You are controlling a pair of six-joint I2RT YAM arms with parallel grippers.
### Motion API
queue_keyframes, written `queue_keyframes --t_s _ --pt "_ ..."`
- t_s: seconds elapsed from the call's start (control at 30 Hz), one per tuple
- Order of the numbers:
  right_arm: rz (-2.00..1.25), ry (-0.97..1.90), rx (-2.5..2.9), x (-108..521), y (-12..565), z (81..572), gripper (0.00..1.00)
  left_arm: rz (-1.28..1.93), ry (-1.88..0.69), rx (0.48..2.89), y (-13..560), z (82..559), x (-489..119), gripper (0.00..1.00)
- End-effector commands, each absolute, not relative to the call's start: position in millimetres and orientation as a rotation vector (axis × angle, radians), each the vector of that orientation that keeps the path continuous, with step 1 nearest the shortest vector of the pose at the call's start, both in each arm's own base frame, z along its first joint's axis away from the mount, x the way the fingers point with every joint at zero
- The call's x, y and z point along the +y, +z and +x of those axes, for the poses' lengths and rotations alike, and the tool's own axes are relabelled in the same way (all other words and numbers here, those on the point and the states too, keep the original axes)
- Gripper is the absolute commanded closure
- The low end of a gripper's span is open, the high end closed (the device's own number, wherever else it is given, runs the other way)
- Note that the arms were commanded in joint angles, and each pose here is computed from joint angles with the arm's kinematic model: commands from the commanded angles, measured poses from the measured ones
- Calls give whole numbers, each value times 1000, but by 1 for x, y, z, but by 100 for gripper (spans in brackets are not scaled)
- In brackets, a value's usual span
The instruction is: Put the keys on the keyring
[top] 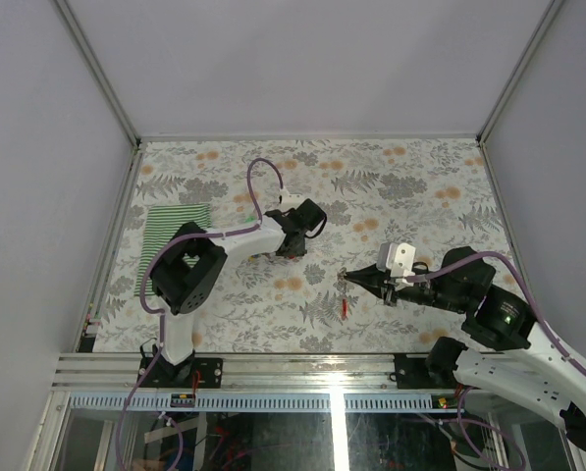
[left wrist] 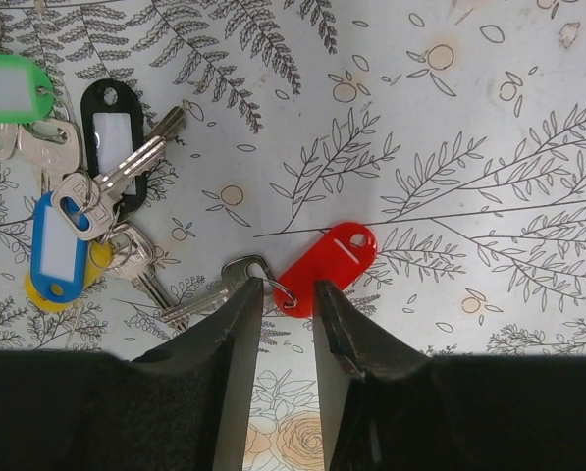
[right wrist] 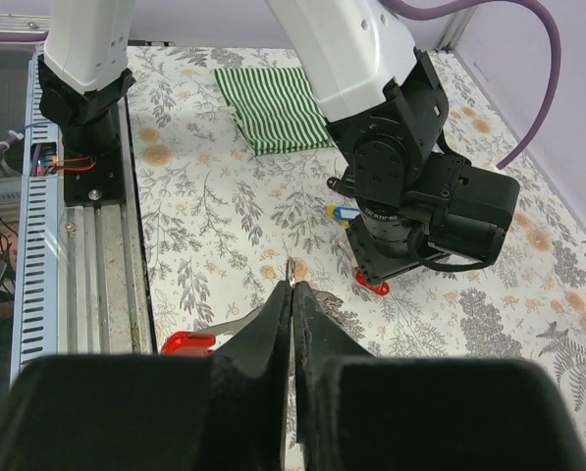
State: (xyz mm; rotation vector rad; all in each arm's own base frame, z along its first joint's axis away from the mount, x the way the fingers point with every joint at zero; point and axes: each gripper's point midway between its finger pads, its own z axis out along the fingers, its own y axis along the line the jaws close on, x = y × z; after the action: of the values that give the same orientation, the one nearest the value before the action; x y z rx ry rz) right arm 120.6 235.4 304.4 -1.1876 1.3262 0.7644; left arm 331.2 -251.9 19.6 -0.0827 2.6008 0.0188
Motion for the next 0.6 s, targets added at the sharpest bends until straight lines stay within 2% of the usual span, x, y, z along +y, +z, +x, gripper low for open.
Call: queue_keyframes --t_s 0.0,0.23,0.47,0.57 --pt "-1161 790 1258 240 323 119 100 -114 19 2547 25 347 -255 73" --pt "-1168 797 1255 243 322 119 100 -100 31 2558 22 346 -254 80" --pt "-1168 800 1255 243 322 119 100 -92 34 2554 25 344 -251 98" --pt "-1167 798 1257 242 322 119 100 -86 31 2545 32 342 -248 100"
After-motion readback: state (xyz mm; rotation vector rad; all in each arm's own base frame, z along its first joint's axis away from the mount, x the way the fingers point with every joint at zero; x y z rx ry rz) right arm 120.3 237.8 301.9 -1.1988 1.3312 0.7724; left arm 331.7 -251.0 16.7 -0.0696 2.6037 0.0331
